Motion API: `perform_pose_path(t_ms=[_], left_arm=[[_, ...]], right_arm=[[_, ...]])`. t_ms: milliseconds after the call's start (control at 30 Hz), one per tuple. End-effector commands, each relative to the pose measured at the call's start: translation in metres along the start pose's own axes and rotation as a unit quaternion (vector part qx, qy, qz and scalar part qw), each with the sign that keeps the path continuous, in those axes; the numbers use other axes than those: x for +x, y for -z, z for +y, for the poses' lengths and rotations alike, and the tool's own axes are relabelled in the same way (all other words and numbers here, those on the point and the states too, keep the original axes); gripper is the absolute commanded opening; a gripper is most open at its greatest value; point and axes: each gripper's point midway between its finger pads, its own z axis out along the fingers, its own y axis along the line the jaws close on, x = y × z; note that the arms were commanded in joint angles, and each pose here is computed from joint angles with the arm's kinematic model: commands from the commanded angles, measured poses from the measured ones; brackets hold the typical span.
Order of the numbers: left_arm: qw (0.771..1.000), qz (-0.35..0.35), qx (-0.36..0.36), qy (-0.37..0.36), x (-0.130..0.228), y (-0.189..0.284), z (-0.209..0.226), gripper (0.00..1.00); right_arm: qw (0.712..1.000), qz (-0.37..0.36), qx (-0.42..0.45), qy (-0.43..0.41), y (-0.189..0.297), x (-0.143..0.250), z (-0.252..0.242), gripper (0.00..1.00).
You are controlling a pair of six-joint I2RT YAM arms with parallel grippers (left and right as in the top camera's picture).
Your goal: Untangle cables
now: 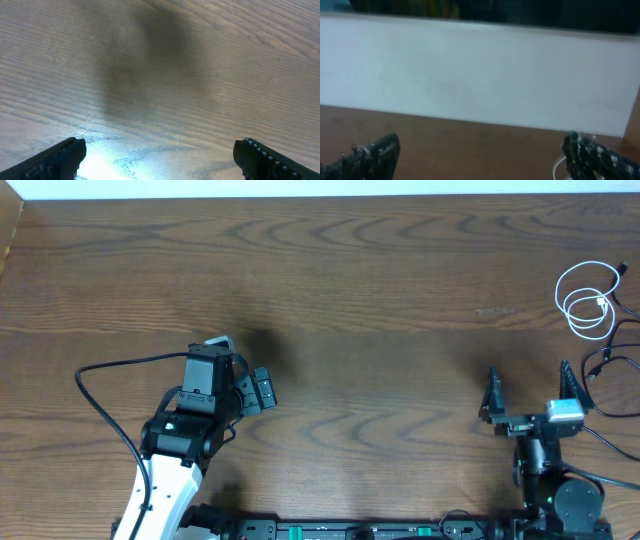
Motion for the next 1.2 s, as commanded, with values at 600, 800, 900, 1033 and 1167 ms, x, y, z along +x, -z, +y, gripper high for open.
perform_pose_path(t_ms=[600, 800, 900, 1033, 1167], left_arm=[[1.0, 0.001, 0.001, 0.001, 0.0, 0.0, -0.001, 0.99], [1.0, 0.001, 0.001, 0.001, 0.0, 0.0, -0.001, 0.99], [1.0, 0.001, 0.001, 0.001, 0.0, 0.0, -0.001, 0.99], [1.0, 0.001, 0.001, 0.001, 0.0, 0.0, -0.001, 0.99], [1.0, 0.001, 0.001, 0.001, 0.0, 0.0, -0.001, 0.99]], right_arm=[[0.988, 0.155, 0.012, 0.014, 0.014, 0.086, 0.003, 0.99], [0.988, 0.155, 0.014, 0.014, 0.014, 0.086, 0.001, 0.99], [0.988, 0.155, 0.021, 0.015, 0.014, 0.086, -0.003, 0.99], [0.988, 0.155, 0.023, 0.015, 0.014, 0.086, -0.004, 0.99], [0.987, 0.155, 0.023, 0.015, 0.014, 0.086, -0.004, 0.99]])
